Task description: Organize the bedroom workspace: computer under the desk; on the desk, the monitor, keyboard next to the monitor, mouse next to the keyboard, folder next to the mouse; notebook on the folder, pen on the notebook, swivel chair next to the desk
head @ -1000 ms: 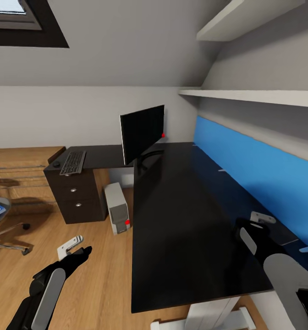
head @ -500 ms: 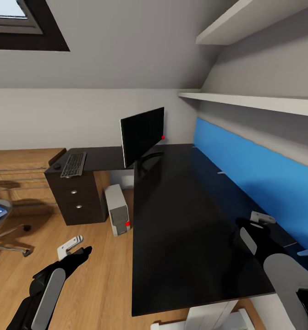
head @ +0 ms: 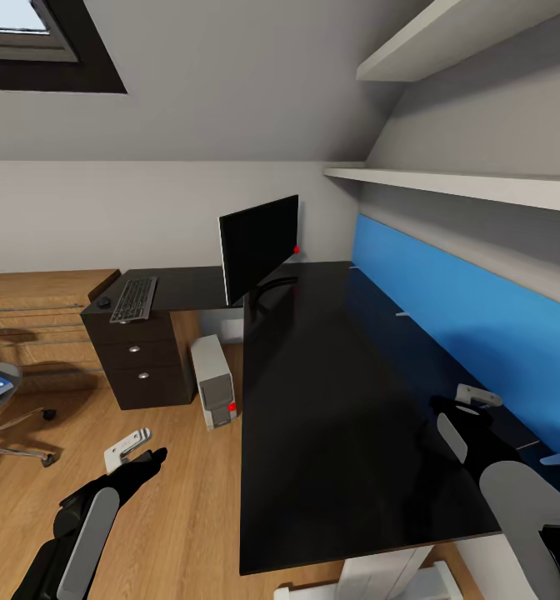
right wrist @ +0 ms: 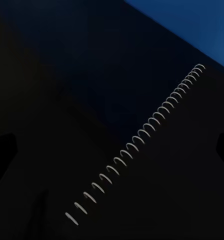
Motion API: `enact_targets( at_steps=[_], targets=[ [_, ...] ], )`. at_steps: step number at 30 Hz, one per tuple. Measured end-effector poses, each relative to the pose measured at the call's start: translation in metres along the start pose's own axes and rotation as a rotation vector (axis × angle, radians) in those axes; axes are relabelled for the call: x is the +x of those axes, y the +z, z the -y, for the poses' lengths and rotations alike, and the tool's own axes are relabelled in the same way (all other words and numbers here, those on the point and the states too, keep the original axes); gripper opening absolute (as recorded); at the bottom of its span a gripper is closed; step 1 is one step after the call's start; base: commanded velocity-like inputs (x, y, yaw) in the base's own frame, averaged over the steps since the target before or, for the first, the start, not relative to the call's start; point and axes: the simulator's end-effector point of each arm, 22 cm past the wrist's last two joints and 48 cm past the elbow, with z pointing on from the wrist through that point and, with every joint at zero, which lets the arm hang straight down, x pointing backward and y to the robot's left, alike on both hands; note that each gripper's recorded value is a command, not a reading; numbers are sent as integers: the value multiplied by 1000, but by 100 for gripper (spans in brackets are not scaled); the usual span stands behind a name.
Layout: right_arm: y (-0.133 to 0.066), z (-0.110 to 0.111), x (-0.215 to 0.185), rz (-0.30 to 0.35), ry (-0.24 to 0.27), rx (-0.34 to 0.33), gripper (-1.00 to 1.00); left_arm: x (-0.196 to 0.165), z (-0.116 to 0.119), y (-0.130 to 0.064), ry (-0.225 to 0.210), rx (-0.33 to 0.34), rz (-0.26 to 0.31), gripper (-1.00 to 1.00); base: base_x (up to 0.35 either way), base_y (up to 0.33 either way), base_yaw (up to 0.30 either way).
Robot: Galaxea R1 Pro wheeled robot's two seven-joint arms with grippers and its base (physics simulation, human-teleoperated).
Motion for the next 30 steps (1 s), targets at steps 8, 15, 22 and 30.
enact_targets(
  at_steps=[8,15,22,30],
  targets=[
    [0,0,0,1,1,0,100,0,0,0,0,-1,1,100,0,0,0],
    [0,0,0,0,1,0,100,0,0,0,0,-1,1,100,0,0,0],
    [0,0,0,0,1,0,100,0,0,0,0,-1,1,100,0,0,0],
    [0,0,0,0,0,0,100,0,0,0,1,-1,0,100,0,0,-44]
  ],
)
